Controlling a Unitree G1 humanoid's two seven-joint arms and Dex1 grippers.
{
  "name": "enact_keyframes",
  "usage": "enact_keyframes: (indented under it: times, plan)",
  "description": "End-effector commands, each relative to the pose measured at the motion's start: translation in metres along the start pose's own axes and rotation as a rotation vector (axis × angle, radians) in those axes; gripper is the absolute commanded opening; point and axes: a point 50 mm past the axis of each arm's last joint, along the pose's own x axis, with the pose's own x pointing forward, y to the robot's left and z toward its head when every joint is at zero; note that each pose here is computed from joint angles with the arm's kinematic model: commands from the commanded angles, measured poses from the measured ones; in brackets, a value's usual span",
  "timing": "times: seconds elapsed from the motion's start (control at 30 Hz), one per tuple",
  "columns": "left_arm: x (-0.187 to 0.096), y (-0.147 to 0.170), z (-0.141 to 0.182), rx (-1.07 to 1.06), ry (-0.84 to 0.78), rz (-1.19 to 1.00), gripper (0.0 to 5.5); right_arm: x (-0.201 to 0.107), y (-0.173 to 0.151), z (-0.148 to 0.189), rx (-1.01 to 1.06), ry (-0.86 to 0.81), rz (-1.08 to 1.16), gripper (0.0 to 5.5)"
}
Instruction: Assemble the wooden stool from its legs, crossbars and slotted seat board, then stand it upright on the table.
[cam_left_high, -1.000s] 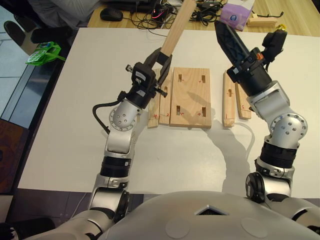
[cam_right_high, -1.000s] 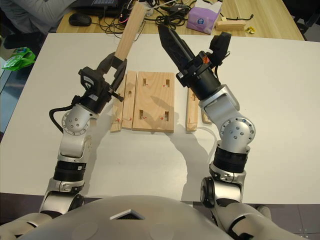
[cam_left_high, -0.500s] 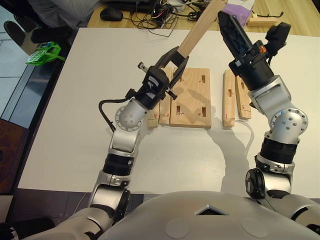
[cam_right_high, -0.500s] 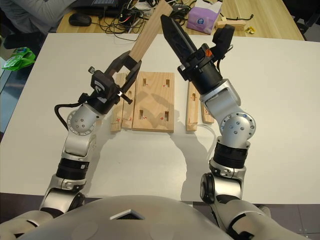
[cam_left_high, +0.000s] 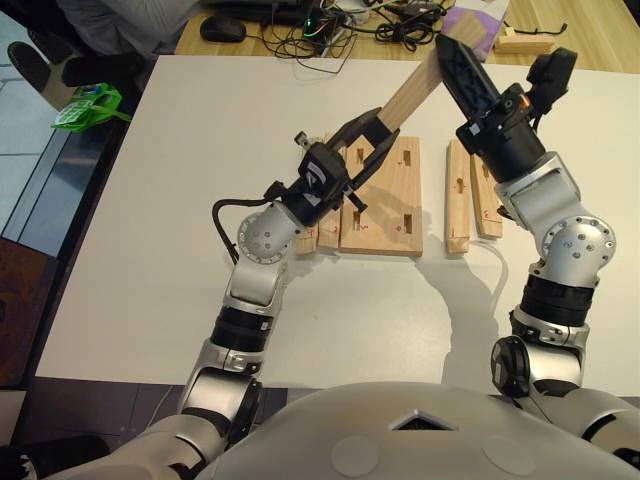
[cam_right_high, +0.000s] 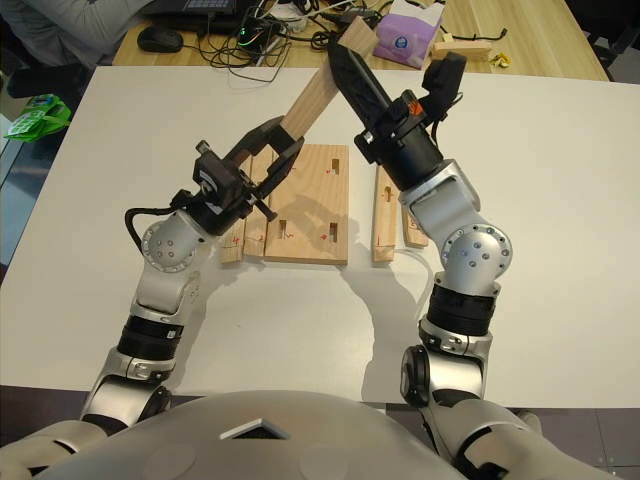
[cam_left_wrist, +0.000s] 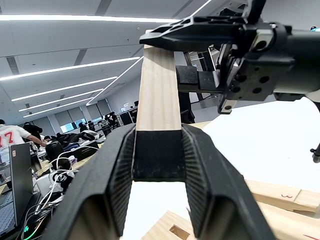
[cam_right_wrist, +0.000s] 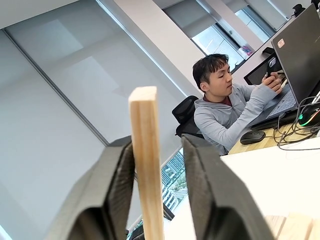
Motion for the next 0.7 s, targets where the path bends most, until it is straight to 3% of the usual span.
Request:
enact_keyframes:
  times: [0.03,0.13,0.37,0.4,0.7]
  plan:
    - [0.0,-0.003,-0.001,0.006,0.003,-0.025,1.3,0.0,0.003,-0.002,0.002,0.011,0.014,0.89]
    - [0.0,-0.004,-0.001,0.003,0.003,-0.033,1.3,-0.001,0.005,-0.001,-0.001,0.003,0.027,0.41]
    - [0.0,-0.004,-0.001,-0.003,-0.008,-0.003,1.3,0.0,0.008,-0.004,-0.019,0.007,0.035,0.39]
    - [0.0,-0.004,0.0,-0.008,-0.009,-0.004,1.66,0.0,0.008,-0.004,-0.023,0.006,0.033,0.39]
    - [-0.011,0.006,-0.021,0.017,0.085,0.081,2.96,0.004,0.005,0.0,-0.052,-0.074,0.009,0.39]
